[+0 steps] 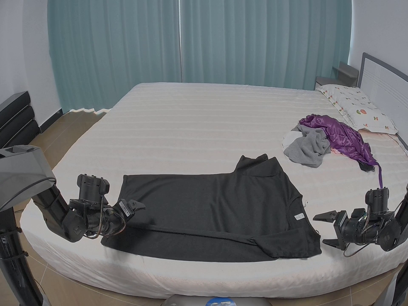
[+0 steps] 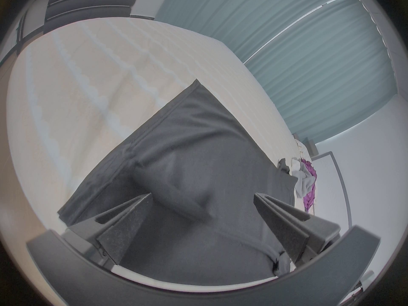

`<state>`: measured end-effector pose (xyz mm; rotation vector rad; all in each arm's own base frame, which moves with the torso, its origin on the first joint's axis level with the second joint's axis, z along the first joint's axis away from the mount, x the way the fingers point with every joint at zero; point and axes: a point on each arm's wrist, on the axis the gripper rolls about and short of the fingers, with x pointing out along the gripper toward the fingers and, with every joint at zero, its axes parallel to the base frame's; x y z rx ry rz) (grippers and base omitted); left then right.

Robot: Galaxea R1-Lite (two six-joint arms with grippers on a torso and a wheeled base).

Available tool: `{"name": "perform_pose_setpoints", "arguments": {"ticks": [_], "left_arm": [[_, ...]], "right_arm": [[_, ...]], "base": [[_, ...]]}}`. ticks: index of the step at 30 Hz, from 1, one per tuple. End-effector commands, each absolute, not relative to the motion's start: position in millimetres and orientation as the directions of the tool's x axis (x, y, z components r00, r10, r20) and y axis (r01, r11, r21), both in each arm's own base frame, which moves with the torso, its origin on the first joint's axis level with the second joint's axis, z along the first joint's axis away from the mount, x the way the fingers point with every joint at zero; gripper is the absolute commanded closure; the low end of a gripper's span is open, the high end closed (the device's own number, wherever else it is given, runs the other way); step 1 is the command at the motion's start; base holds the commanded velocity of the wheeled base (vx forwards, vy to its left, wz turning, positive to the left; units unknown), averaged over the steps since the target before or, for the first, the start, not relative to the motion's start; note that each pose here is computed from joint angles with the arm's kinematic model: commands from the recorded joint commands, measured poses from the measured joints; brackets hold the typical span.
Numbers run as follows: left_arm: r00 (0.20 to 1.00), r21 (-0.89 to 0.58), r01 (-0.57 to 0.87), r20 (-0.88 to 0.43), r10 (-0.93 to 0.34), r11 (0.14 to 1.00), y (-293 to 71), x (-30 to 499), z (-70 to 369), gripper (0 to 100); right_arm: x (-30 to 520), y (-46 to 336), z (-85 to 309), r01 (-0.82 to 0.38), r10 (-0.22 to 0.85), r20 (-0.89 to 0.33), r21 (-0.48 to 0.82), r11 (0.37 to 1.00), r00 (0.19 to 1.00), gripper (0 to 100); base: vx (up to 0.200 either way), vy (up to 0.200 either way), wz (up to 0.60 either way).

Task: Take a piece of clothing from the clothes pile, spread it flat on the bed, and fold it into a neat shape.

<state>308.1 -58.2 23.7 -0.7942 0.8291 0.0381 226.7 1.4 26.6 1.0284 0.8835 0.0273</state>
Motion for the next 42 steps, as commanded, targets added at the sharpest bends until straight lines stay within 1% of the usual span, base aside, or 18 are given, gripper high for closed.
{"name": "perform_pose_setpoints", "arguments": {"ticks": [1, 8, 10, 11, 14, 19, 22, 23, 24, 26, 27, 28, 31, 33, 34, 35, 38, 42], "left_arm": [[0.692, -0.614, -0.351, -0.679, -0.246, 0.707, -55, 326, 10, 0], [0.744, -0.693, -0.404, -0.629, -0.227, 0.597, -46, 348, 16, 0], [0.747, -0.698, -0.405, -0.625, -0.227, 0.590, -46, 349, 17, 0], [0.759, -0.717, -0.415, -0.612, -0.221, 0.559, -43, 355, 17, 0], [0.785, -0.752, -0.411, -0.579, -0.219, 0.515, -41, 360, 17, 0], [0.809, -0.773, -0.395, -0.549, -0.211, 0.497, -36, 356, 23, 0], [0.835, -0.789, -0.367, -0.513, -0.199, 0.492, -27, 350, 43, 0], [0.835, -0.789, -0.367, -0.513, -0.199, 0.492, -27, 350, 43, 0], [0.849, -0.779, -0.341, -0.495, -0.183, 0.526, -16, 346, 54, 0], [0.846, -0.736, -0.317, -0.505, -0.172, 0.598, -8, 347, 55, 0], [0.844, -0.727, -0.315, -0.508, -0.171, 0.610, -7, 347, 55, 0], [0.823, -0.670, -0.308, -0.544, -0.165, 0.676, -4, 346, 50, 0], [0.769, -0.567, -0.289, -0.617, -0.166, 0.771, -4, 341, 38, 0], [0.747, -0.534, -0.278, -0.643, -0.170, 0.799, -5, 340, 29, 0], [0.747, -0.534, -0.278, -0.643, -0.170, 0.799, -5, 340, 29, 0], [0.727, -0.503, -0.265, -0.664, -0.172, 0.823, -6, 342, 17, 0], [0.710, -0.470, -0.243, -0.682, -0.174, 0.849, -7, 344, 6, 0], [0.706, -0.482, -0.223, -0.679, -0.200, 0.847, -9, 348, 4, 0]], "right_arm": [[227, 2, 26, 0.368, 0.412, -0.625, 0.752, 0.547, 0.663, 0], [227, 4, 25, 0.369, 0.418, -0.629, 0.749, 0.550, 0.656, 0], [227, 4, 24, 0.370, 0.418, -0.630, 0.749, 0.550, 0.655, 0], [228, 4, 24, 0.363, 0.416, -0.625, 0.751, 0.551, 0.661, 0], [228, 4, 21, 0.357, 0.414, -0.619, 0.754, 0.551, 0.667, 0], [228, 4, 17, 0.337, 0.415, -0.598, 0.766, 0.547, 0.685, 0], [228, 2, 18, 0.330, 0.411, -0.588, 0.771, 0.544, 0.697, 0], [228, 2, 18, 0.330, 0.411, -0.588, 0.771, 0.544, 0.697, 0], [228, 2, 19, 0.325, 0.409, -0.582, 0.774, 0.543, 0.703, 0], [227, 2, 18, 0.328, 0.407, -0.585, 0.772, 0.544, 0.701, 0], [227, 2, 18, 0.328, 0.407, -0.585, 0.772, 0.544, 0.701, 0], [227, 2, 18, 0.328, 0.408, -0.586, 0.771, 0.545, 0.700, 0], [227, 2, 18, 0.328, 0.408, -0.586, 0.771, 0.545, 0.700, 0], [227, 2, 17, 0.329, 0.408, -0.587, 0.771, 0.545, 0.699, 0], [227, 2, 17, 0.329, 0.408, -0.587, 0.771, 0.545, 0.699, 0], [228, 2, 15, 0.335, 0.410, -0.594, 0.767, 0.547, 0.692, 0], [228, 3, 12, 0.342, 0.409, -0.602, 0.763, 0.548, 0.685, 0], [228, 3, 10, 0.345, 0.410, -0.604, 0.762, 0.548, 0.684, 0]], "base": [[0.000, 0.000, 0.00], [0.000, 0.000, 0.00], [0.000, 0.000, 0.00], [0.000, 0.000, 0.00], [0.000, 0.000, 0.00], [0.000, 0.000, 0.00], [0.000, 0.000, 0.00], [0.000, 0.000, 0.00], [0.000, 0.000, 0.00], [0.000, 0.000, 0.00], [0.000, 0.000, 0.00], [0.000, 0.000, 0.00], [0.000, 0.000, 0.00], [0.000, 0.000, 0.00], [0.000, 0.000, 0.00], [0.000, 0.000, 0.00], [0.000, 0.000, 0.00], [0.000, 0.000, 0.00]]}}
